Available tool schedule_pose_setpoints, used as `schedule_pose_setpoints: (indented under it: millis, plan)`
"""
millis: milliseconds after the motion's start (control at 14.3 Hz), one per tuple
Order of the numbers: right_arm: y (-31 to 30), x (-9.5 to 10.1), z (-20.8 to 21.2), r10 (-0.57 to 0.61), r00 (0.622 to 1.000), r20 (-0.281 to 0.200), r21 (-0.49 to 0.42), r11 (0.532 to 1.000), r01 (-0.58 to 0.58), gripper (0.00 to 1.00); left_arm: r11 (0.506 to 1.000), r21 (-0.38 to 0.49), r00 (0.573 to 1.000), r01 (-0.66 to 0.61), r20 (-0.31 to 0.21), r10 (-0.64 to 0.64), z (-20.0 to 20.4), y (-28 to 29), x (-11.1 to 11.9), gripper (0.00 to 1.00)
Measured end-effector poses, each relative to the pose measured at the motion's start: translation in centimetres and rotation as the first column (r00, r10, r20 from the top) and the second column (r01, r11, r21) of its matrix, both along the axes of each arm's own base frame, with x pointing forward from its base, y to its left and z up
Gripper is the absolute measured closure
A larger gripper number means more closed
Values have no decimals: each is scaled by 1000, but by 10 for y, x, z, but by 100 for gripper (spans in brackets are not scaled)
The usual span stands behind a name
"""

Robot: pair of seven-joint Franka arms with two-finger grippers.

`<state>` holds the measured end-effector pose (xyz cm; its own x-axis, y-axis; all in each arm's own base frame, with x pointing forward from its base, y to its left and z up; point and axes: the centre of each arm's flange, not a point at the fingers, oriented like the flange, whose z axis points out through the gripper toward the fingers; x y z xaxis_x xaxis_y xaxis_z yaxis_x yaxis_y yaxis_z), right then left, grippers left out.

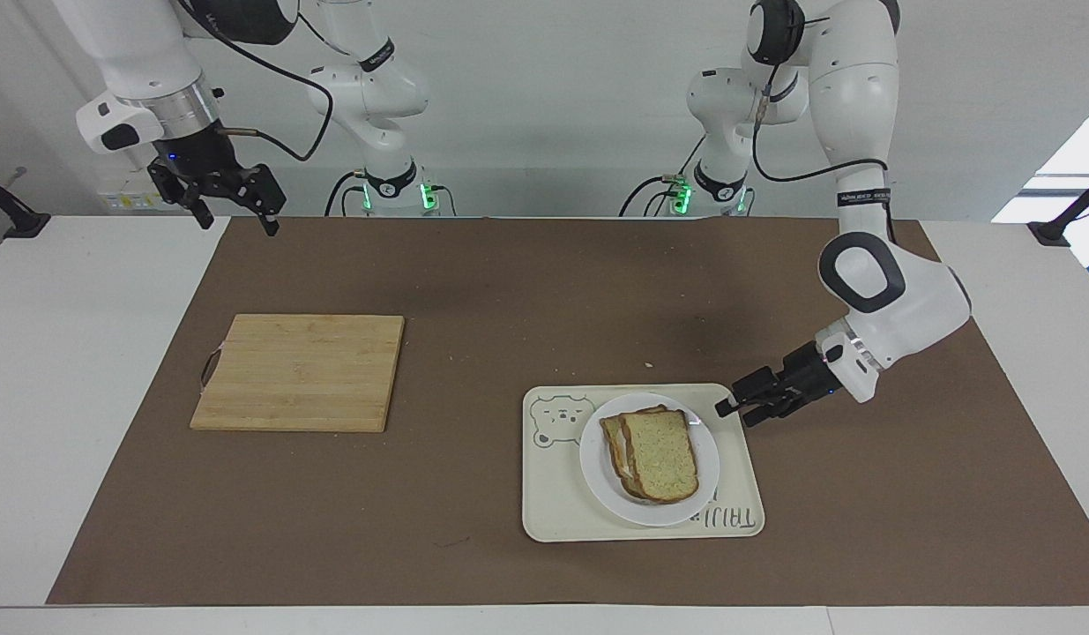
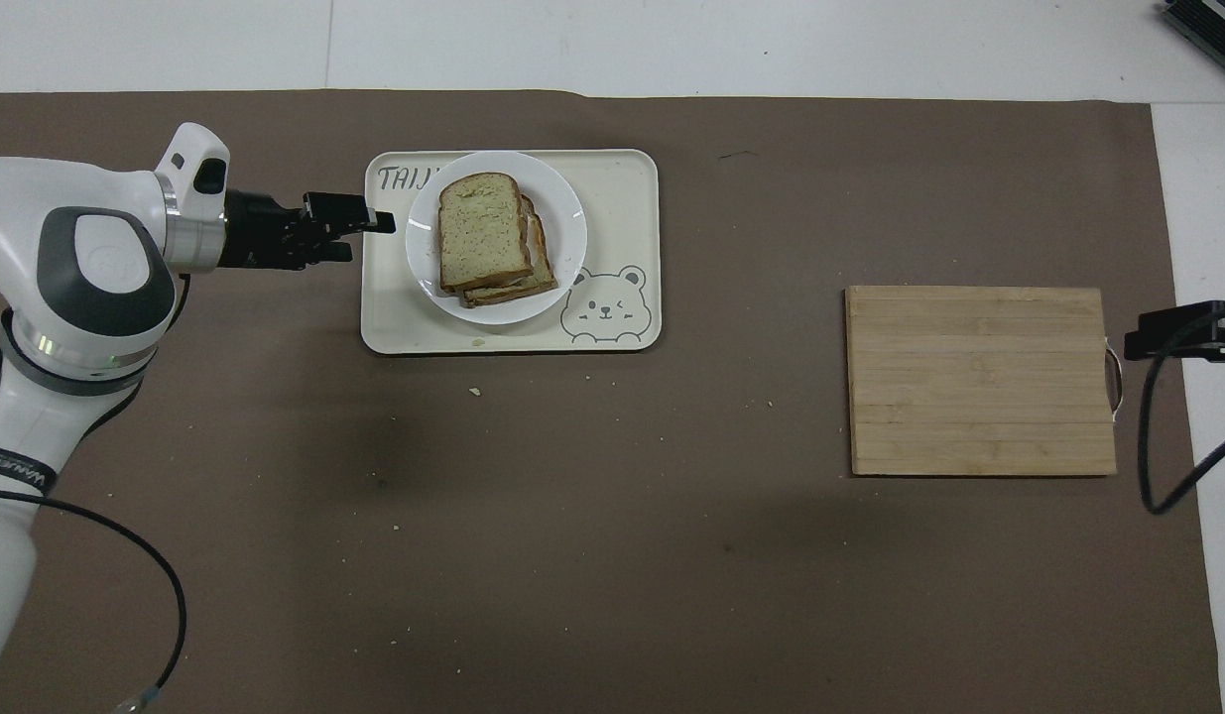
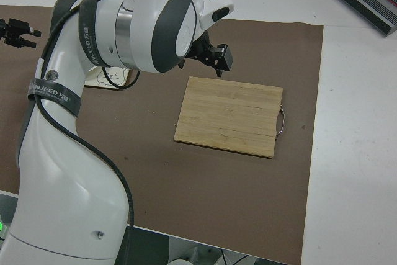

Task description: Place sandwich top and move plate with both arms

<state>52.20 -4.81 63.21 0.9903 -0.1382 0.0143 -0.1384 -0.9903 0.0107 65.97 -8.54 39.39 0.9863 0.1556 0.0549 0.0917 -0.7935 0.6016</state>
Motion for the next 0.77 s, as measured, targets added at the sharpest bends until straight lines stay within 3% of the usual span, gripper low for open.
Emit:
schedule_pose_setpoints:
  millis: [280,490,769]
  plan:
    - [1,-6,16,1,1000,8,1,1000,-1,0,971,228,998,66,-23,-62,53,18,-18,0]
    - [5,-9,20,11,1000,13,1,1000,-11,0,905,409,993,117,-64,-100,102,35,-33,0]
    - [9,-8,20,18,1000,13,0,1000,-18,0,848,508,988,152,-89,-124,169,47,-65,0]
